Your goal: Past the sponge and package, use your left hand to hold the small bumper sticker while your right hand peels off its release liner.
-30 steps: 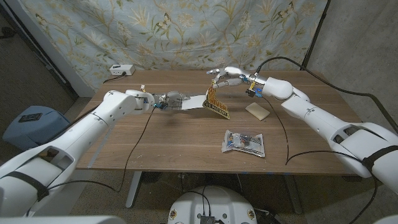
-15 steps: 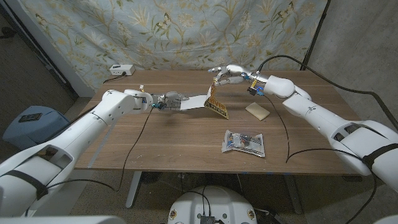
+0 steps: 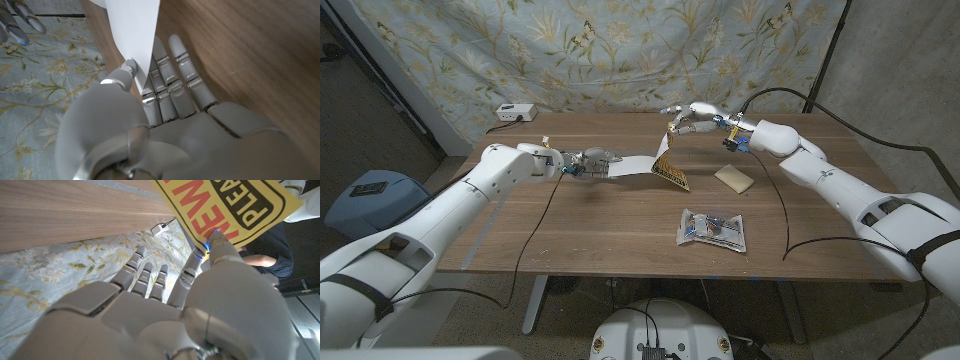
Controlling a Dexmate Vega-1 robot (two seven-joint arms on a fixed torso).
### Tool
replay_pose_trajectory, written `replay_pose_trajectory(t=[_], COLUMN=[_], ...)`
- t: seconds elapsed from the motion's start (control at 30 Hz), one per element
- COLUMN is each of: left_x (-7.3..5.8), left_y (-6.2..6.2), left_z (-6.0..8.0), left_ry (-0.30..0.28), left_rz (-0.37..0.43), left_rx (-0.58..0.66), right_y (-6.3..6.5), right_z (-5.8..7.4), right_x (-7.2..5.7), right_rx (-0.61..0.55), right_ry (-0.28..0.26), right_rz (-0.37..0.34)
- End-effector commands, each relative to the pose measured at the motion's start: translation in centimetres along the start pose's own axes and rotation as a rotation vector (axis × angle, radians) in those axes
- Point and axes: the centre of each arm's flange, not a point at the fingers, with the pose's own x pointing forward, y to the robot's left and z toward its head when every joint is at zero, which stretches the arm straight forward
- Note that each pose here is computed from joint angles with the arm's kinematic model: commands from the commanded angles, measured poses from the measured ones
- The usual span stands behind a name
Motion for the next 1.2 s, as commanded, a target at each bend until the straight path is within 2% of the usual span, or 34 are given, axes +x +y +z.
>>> replay_pose_trajectory(t=[0.03, 0.43, 1.2], left_x=[-0.4, -1.0, -1.6], left_y=[-0.1, 0.4, 1.3], left_z=[-0.1, -0.1, -0.3], left_ry=[0.007, 0.003, 0.008], left_rz=[-0.001, 0.007, 0.016], left_rx=[0.01, 0.011, 0.017], right_y=[-0.6, -1.0, -2.1], right_z=[-0.4, -0.7, -1.2], right_x=[-1.3, -2.6, -3.8], right_rx=[0.003, -0.002, -0.008], right_ry=[0.02, 0.038, 0.067], right_rz=[-0.019, -0.03, -0.048])
